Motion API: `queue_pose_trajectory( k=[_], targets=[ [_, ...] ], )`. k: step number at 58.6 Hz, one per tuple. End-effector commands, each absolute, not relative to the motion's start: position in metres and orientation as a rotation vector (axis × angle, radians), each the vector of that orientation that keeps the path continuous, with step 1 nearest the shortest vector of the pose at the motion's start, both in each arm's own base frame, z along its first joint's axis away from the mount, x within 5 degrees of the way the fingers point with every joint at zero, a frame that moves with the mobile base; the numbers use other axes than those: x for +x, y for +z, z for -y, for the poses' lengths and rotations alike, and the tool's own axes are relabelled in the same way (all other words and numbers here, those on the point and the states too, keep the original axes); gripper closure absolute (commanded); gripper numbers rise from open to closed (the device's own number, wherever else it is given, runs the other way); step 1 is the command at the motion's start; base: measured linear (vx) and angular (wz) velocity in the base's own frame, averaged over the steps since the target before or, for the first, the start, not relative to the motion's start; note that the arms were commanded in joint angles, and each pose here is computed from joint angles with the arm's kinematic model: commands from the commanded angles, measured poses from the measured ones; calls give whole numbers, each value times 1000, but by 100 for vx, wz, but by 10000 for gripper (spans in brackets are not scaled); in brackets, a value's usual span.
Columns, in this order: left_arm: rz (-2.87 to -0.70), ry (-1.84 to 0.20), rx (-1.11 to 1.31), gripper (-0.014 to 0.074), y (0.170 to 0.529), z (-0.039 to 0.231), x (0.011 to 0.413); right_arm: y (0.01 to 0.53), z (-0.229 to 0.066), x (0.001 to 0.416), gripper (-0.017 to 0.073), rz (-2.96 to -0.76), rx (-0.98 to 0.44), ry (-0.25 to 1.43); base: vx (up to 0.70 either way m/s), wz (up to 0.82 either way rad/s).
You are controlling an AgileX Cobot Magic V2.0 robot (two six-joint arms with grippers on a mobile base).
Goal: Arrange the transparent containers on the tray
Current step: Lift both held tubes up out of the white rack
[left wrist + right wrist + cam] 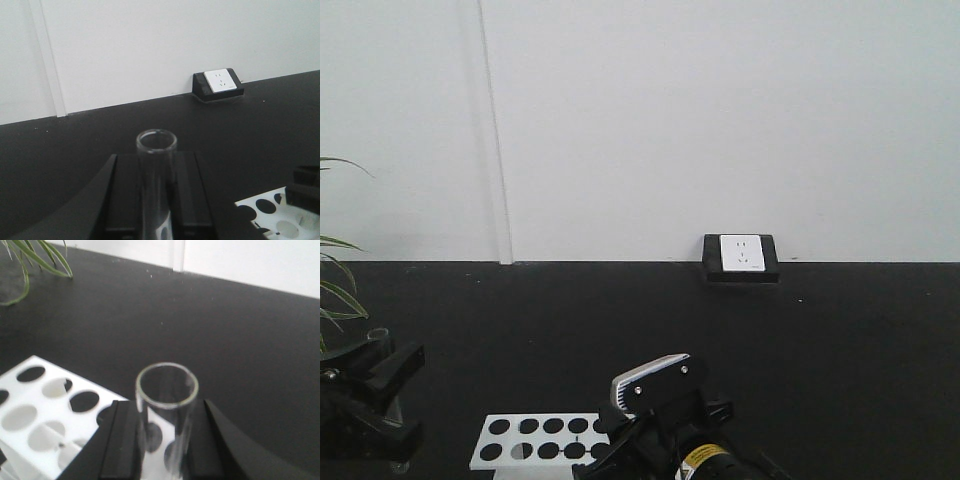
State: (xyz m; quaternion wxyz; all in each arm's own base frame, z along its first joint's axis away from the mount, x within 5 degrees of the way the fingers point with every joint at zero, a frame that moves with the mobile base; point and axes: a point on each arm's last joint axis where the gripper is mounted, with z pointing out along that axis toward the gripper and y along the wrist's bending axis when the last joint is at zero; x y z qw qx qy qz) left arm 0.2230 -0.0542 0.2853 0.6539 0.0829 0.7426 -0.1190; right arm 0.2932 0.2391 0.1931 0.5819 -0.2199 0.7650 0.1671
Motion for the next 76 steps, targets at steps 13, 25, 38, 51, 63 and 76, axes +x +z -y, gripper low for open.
queue_pose_trajectory(
  k=[13, 25, 38, 51, 63, 76],
  targets=[
    [-1550, -306, 175, 459, 307, 56, 222, 282, -224, 278, 358, -1573, -432, 461, 0, 0],
    [-1550, -306, 175, 459, 307, 56, 222, 314, -212, 260, 355, -1586, -429, 506, 0, 0],
    [-1551, -306, 176, 459, 307, 56, 222, 341, -202, 244, 354, -1591, -460, 524, 0, 0],
    [-1551, -306, 176, 459, 307, 56, 222, 391, -207, 241, 354, -1569, -553, 544, 0, 0],
    [-1528, -313, 168, 459, 313, 55, 217, 413, -203, 230, 354, -1588, -578, 588, 0, 0],
    [-1491, -295, 155, 459, 332, 48, 193, 423, -195, 218, 354, -1584, -574, 612, 0, 0]
  ],
)
